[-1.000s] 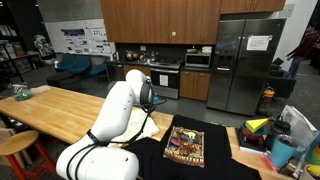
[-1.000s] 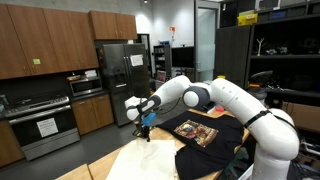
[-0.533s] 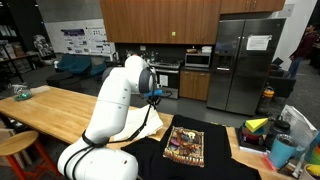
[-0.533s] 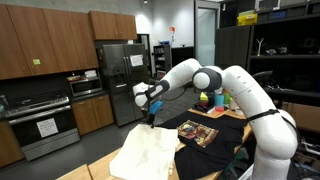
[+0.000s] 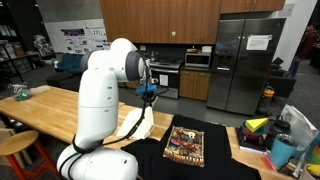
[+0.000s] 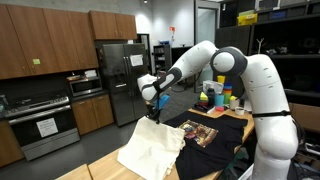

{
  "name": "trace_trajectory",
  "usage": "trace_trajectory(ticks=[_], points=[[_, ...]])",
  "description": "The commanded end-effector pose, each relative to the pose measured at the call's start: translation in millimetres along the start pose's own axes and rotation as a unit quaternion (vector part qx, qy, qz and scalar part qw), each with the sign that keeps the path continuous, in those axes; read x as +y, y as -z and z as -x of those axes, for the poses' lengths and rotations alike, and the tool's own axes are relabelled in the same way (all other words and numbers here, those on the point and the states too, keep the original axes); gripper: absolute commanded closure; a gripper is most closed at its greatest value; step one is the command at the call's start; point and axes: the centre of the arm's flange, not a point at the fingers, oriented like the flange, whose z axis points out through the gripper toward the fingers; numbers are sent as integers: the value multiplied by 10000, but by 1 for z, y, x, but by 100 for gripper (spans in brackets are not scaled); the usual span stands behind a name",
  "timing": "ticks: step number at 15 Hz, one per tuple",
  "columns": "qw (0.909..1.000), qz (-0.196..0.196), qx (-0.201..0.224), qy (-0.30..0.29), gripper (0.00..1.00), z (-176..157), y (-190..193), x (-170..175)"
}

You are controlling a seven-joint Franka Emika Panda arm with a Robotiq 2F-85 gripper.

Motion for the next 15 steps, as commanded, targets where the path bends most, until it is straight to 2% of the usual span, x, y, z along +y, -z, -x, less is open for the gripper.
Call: trace_trajectory(ticks=[1, 6, 10, 13, 15], points=[[9995, 125, 270, 65, 99, 69, 20, -31], [9970, 3, 675, 385, 99, 90, 37, -77], [9948, -90, 847, 550, 99, 90, 48, -104], [9935, -18, 776, 827, 99, 88, 53, -117], [9935, -47, 819, 788, 99, 95, 54, -111]])
